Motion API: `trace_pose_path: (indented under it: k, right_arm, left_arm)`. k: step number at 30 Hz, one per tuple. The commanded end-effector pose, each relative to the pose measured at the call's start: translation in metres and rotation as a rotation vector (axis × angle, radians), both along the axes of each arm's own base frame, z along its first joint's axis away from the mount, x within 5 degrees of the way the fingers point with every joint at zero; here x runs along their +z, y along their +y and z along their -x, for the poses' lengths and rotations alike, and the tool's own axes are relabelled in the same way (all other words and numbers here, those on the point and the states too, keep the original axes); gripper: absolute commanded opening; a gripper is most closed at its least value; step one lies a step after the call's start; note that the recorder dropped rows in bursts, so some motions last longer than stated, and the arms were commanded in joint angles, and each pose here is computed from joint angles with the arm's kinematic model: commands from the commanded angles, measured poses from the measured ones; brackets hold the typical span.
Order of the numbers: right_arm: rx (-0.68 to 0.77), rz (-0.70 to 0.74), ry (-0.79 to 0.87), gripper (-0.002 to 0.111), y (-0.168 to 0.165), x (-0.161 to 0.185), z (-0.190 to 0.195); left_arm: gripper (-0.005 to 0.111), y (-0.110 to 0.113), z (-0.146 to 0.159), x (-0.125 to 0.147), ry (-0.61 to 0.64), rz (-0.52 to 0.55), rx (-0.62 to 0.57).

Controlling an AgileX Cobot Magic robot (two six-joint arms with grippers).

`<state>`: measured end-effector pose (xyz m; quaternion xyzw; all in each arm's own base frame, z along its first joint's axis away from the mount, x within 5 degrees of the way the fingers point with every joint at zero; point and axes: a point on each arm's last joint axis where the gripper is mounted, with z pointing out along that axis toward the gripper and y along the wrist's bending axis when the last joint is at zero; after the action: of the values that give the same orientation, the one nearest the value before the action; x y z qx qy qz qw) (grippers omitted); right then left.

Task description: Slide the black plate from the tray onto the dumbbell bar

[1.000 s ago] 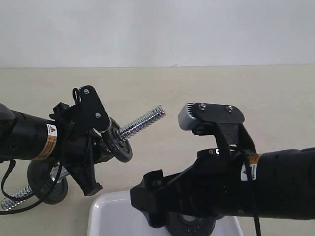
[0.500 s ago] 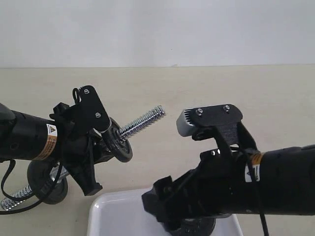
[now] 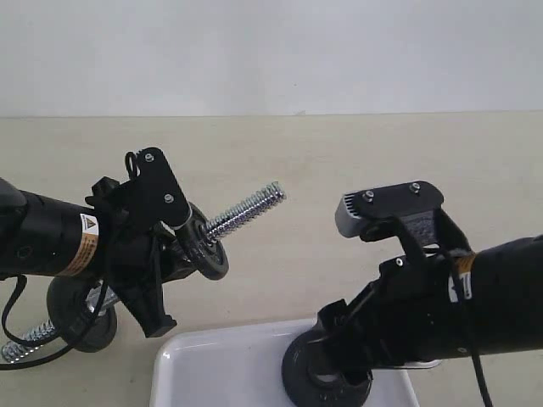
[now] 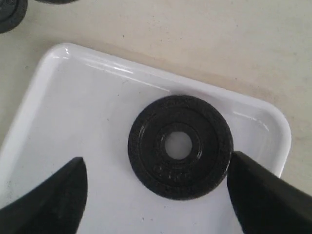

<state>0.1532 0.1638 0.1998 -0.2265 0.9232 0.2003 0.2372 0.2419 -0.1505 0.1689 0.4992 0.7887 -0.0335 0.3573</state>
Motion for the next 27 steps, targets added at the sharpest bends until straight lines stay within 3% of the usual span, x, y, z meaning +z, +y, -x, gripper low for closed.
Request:
trace_pose_path:
  k: [1,8,16,27]
  right_arm:
    - [0.003,0.129,0.065,0.071,0.005,-0.012,-0.011]
    - [-0.031,0.468,0.145,0.071,0.01,-0.022,-0.04]
    - [0.004,0.446,0.144,0.071,0.038,-0.003,-0.033]
    - [0.068,0.486,0.054,0.072,0.063,-0.019,-0.022]
  left_arm:
    - [0.004,-0.001,-0.005,0.024,-0.073,0.054,0.037]
    - [0.004,0.002,-0.007,0.025,-0.094,0.033,0.066]
    - [0.004,0.003,-0.008,0.025,-0.096,0.031,0.068]
    - [0.004,0.004,-0.009,0.025,-0.105,0.022,0.081]
